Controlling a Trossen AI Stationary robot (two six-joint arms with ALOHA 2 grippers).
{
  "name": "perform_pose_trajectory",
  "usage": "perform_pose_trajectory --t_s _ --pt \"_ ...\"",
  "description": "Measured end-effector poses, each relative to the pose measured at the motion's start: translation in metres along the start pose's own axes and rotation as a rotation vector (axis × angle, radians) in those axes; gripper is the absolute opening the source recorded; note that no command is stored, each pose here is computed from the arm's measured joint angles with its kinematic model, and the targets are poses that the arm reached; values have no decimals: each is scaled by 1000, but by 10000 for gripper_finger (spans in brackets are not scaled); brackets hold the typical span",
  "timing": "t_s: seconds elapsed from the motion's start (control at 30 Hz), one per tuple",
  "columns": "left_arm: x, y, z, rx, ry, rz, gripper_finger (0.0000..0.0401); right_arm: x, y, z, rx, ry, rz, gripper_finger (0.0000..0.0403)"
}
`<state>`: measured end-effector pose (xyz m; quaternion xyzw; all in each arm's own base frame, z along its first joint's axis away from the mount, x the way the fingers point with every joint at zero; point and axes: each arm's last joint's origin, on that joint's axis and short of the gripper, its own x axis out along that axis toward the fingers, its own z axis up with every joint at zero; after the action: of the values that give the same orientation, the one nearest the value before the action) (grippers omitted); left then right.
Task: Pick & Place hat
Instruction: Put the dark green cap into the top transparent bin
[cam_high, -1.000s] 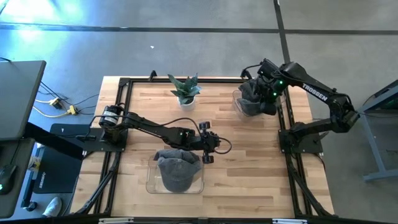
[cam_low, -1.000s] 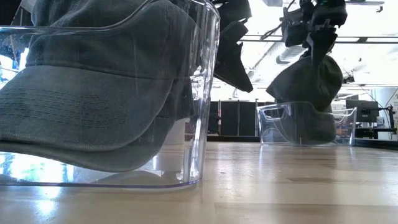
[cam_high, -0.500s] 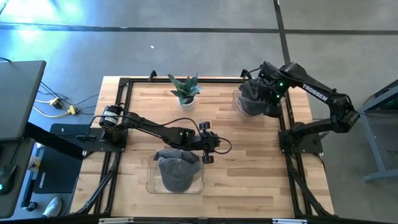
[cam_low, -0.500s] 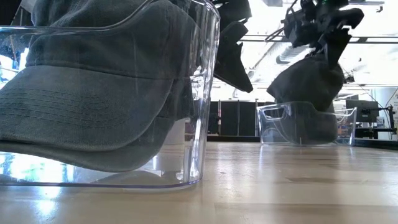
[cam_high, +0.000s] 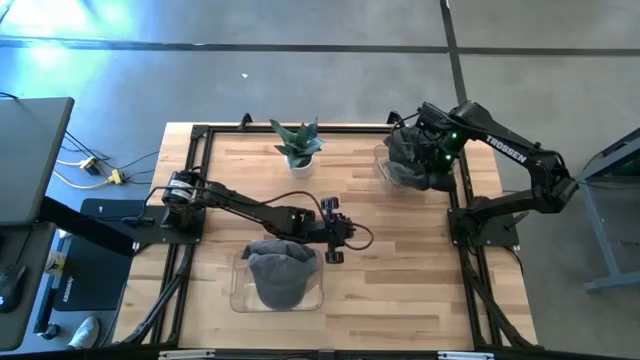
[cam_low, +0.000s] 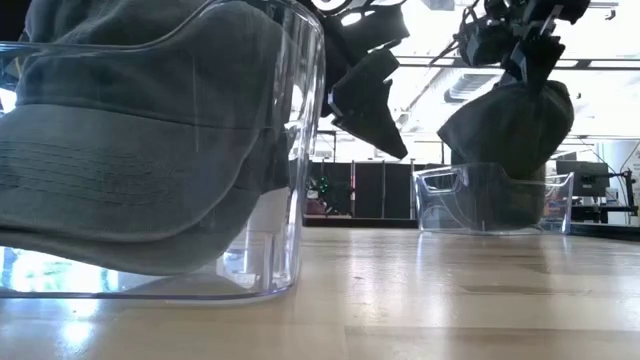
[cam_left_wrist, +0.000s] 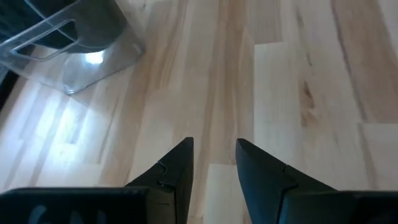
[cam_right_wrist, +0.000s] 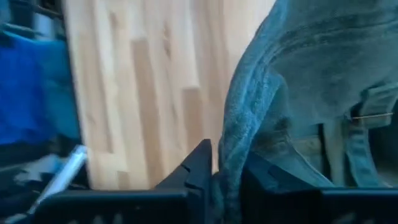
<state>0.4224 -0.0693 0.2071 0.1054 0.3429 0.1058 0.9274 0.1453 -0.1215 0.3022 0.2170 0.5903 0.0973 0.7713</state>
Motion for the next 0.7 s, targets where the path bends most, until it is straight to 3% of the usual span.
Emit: perform_pose_trajectory --t_s 0.1,0.23,0.47,0.57,0.7 --pt "0 1 0 0 0 28 114 0 1 1 14 -30 42 64" --pt "0 1 0 -1 -2 38 114 0 1 1 80 -30 46 59" --pt "0 1 0 0 1 39 114 -1 -6 3 111 -25 -68 58" --pt "0 1 0 0 -1 40 114 -3 -12 5 94 -30 -168 75" --pt "0 1 1 -2 -5 40 114 -6 -22 10 70 -5 -394 93"
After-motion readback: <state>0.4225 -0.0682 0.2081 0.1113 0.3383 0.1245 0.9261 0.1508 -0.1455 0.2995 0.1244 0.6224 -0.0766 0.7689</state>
